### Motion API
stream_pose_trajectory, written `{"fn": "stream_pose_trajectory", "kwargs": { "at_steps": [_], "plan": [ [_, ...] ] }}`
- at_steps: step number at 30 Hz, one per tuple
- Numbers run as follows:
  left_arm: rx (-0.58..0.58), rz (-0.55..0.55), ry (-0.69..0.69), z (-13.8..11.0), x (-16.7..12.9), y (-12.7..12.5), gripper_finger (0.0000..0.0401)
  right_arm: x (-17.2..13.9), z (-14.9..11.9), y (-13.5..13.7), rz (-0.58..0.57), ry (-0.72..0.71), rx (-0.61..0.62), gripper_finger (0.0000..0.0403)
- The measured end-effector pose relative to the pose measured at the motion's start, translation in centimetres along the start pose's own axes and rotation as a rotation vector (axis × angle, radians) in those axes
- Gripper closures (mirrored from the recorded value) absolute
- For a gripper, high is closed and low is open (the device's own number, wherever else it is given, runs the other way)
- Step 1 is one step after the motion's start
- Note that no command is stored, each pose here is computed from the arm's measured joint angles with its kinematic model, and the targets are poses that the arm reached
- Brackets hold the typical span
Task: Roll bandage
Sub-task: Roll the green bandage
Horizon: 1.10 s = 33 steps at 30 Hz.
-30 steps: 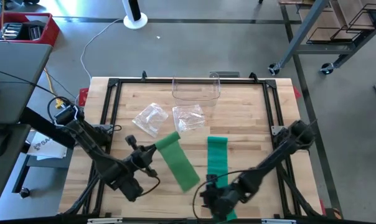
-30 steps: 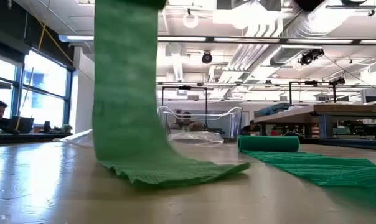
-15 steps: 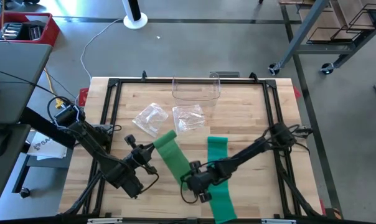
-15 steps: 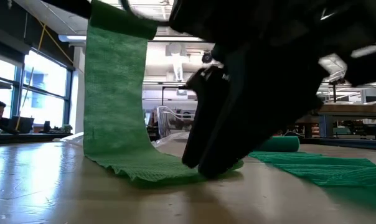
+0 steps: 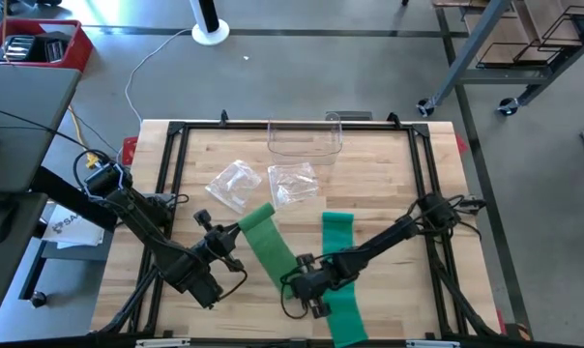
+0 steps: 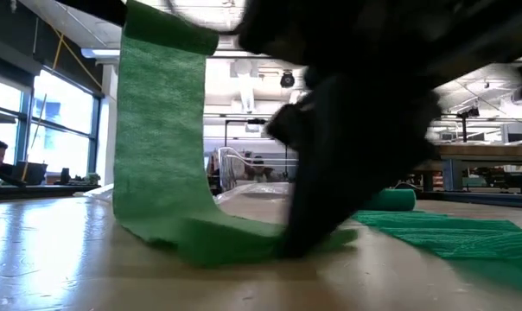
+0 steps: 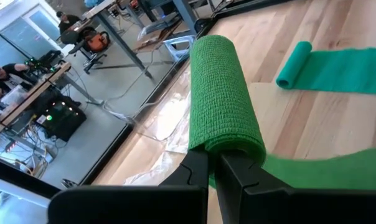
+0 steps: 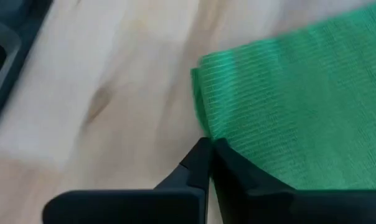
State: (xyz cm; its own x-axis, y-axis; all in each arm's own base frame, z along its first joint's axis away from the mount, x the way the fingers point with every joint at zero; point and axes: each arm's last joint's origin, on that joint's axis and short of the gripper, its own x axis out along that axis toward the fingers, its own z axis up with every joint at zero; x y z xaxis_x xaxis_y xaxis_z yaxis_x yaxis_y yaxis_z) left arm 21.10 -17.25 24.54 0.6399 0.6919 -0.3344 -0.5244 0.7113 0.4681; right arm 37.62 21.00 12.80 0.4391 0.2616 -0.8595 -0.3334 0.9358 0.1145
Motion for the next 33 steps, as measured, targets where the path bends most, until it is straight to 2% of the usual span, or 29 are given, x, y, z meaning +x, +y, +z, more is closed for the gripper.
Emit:
{"fn": "stream_pose_trajectory", "kwargs": {
  "at_steps": [3,7,10,15,23,27,33],
  "plan": [
    [0.008,0.002,0.008,-0.2,0.0,0.1,0.0400,-2.4,1.3,2.2,0.038,-0.062,-0.032,0.0401],
    [0.009,0.000,0.017,-0.2,0.0,0.1,0.0400,-5.3,3.0,5.7,0.029,-0.165,-0.065,0.0401],
    [0.008,-0.005,0.021,-0.2,0.0,0.1,0.0400,-6.5,3.2,8.6,-0.015,-0.148,-0.105,0.0402],
    [0.011,-0.049,0.045,-0.2,-0.2,-0.5,0.0400,-10.3,3.9,13.0,-0.104,-0.190,-0.133,0.0402],
    [0.056,-0.190,0.057,0.1,-0.9,-2.5,0.0400,-16.3,5.2,16.5,-0.278,-0.294,-0.175,0.0402],
    [0.075,-0.203,0.050,0.0,-1.4,-2.7,0.0400,-18.8,5.5,17.3,-0.345,-0.330,-0.197,0.0403],
    [0.088,-0.205,0.052,-0.2,-1.5,-2.8,0.0400,-21.6,6.1,18.6,-0.372,-0.416,-0.253,0.0403]
  ]
}}
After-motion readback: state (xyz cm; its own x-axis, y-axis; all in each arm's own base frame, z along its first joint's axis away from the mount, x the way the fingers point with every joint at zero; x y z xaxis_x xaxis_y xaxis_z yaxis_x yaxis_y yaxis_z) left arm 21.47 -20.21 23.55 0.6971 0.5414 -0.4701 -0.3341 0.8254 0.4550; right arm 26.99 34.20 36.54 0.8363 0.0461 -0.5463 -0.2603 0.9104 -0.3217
